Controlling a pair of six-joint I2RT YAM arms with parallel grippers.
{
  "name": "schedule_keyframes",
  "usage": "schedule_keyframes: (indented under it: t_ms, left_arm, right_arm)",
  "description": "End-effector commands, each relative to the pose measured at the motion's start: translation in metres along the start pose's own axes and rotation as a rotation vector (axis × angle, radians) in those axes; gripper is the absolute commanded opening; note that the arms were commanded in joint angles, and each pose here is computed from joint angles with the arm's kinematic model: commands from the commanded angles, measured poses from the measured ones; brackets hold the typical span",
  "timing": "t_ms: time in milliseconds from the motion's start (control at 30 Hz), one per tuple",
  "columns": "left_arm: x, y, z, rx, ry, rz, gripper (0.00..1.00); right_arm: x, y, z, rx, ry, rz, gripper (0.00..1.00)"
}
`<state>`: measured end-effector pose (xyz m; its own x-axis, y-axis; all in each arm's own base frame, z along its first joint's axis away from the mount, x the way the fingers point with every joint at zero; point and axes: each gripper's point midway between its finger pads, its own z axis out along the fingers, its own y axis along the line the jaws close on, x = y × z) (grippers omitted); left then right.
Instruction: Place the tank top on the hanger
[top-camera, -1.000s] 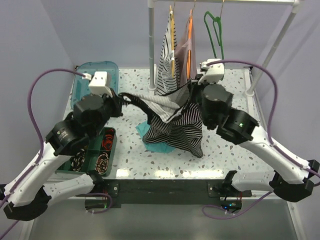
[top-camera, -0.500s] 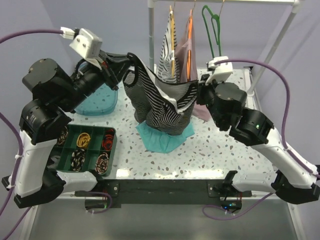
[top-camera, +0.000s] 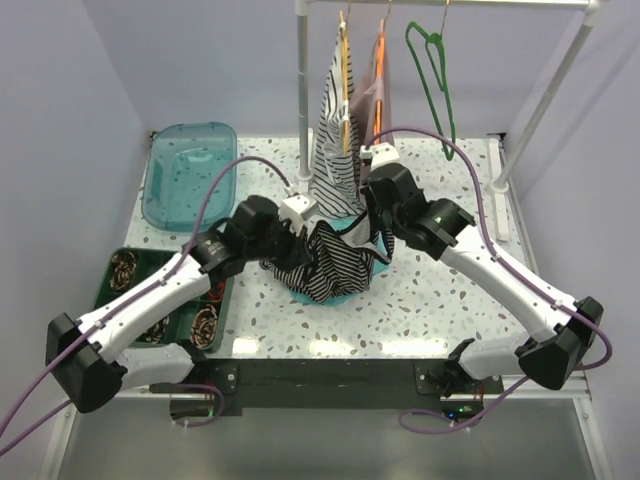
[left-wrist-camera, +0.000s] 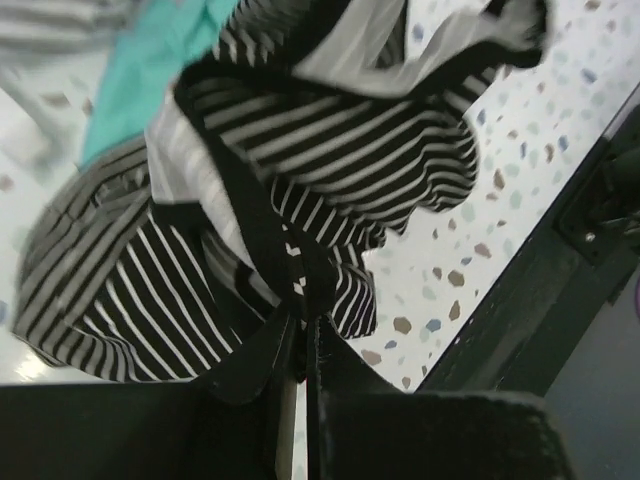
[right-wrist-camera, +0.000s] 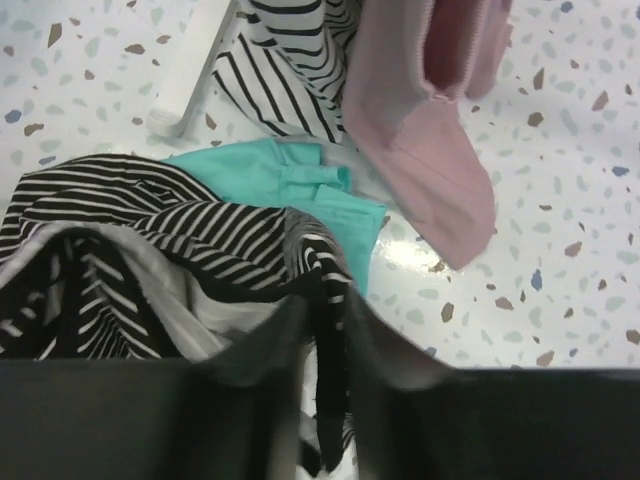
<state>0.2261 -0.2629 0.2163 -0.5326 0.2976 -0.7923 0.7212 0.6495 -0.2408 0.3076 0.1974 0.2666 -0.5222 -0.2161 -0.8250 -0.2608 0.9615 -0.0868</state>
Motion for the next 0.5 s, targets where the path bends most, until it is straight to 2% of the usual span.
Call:
schedule_keyframes:
  t_ms: [0,33,100,167,267,433,467]
  left_arm:
    - [0.018,0.0,0.026,0.027,-0.09,-0.159,0.08]
    - [0.024,0.001,0.029,0.031,-0.088,-0.167,0.12]
    - [0.033,0.004,0.034,0.022,-0.087,-0.178,0.14]
    - [0.034,0.006,0.035,0.014,-0.092,-0.179,0.23]
    - [0.026,0.013,0.033,-0.027,-0.125,-0.179,0.31]
    - [0.003,0.023,0.023,-0.1,-0.201,-0.177,0.32]
    - [0.001,0.023,0.022,-0.097,-0.205,-0.174,0.32]
  right_arm:
    - [0.035,0.016,0.012,-0.062,0.08,-0.008,0.39]
    - [0.043,0.016,0.016,-0.06,0.098,-0.013,0.5]
    - [0.054,0.017,0.018,-0.066,0.122,-0.008,0.57]
    - [0.057,0.023,0.013,-0.107,0.125,-0.002,0.66]
    - [0.04,0.03,-0.011,-0.201,0.069,0.032,0.69]
    - [-0.006,0.023,-0.068,-0.295,-0.076,0.087,0.69]
    - [-0.025,0.014,-0.086,-0.288,-0.144,0.112,0.69]
